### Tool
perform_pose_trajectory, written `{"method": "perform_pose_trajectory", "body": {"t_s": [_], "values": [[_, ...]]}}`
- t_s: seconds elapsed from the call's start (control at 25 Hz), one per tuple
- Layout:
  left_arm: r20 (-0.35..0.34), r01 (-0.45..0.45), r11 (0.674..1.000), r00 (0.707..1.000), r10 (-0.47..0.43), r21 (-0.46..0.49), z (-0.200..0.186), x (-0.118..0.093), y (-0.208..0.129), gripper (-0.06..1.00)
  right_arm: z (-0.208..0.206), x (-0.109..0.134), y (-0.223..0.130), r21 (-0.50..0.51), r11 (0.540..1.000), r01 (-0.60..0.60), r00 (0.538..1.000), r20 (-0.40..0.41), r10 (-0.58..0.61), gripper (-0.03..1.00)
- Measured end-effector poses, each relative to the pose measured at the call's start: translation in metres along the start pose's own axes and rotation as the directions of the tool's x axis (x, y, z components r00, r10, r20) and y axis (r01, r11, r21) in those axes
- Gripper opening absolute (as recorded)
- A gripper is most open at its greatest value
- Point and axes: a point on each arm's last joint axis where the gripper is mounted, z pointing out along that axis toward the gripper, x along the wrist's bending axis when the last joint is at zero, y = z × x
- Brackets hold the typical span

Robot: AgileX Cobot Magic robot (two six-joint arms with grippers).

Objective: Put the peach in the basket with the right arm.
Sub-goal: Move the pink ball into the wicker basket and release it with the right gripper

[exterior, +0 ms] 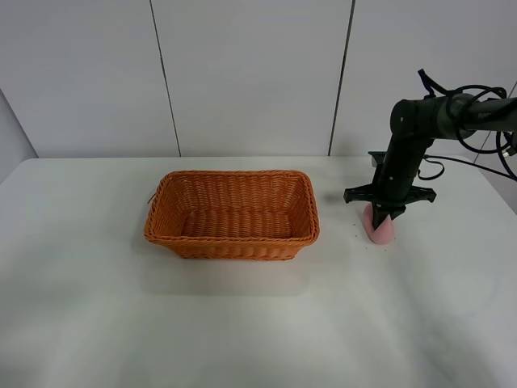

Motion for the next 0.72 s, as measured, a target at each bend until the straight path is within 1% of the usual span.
{"method": "perform_pose_trajectory", "body": {"t_s": [0.12,0.2,0.36,0.52,0.6,0.72], "values": [[0.000,0.000,1.000,1.000,0.000,0.000,0.000,0.000,0.000,0.99,-0.010,0.001,0.004,-0.003,1.000,0.002,1.000,-0.001,-0.002,0.00],[0.000,0.000,1.000,1.000,0.000,0.000,0.000,0.000,0.000,0.99,-0.024,0.001,0.008,-0.030,1.000,0.006,1.000,0.004,-0.006,0.00],[0.000,0.000,1.000,1.000,0.000,0.000,0.000,0.000,0.000,0.99,-0.077,0.002,0.015,-0.143,0.990,0.017,1.000,0.014,-0.015,0.00],[0.000,0.000,1.000,1.000,0.000,0.000,0.000,0.000,0.000,0.99,-0.133,0.003,0.017,-0.294,0.956,0.027,1.000,0.024,-0.021,0.00],[0.000,0.000,1.000,1.000,0.000,0.000,0.000,0.000,0.000,0.99,-0.151,0.002,0.015,-0.340,0.940,0.031,0.999,0.032,-0.021,0.00],[0.000,0.000,1.000,1.000,0.000,0.000,0.000,0.000,0.000,0.99,-0.167,0.002,0.011,-0.372,0.928,0.032,0.999,0.031,-0.022,0.00]]}}
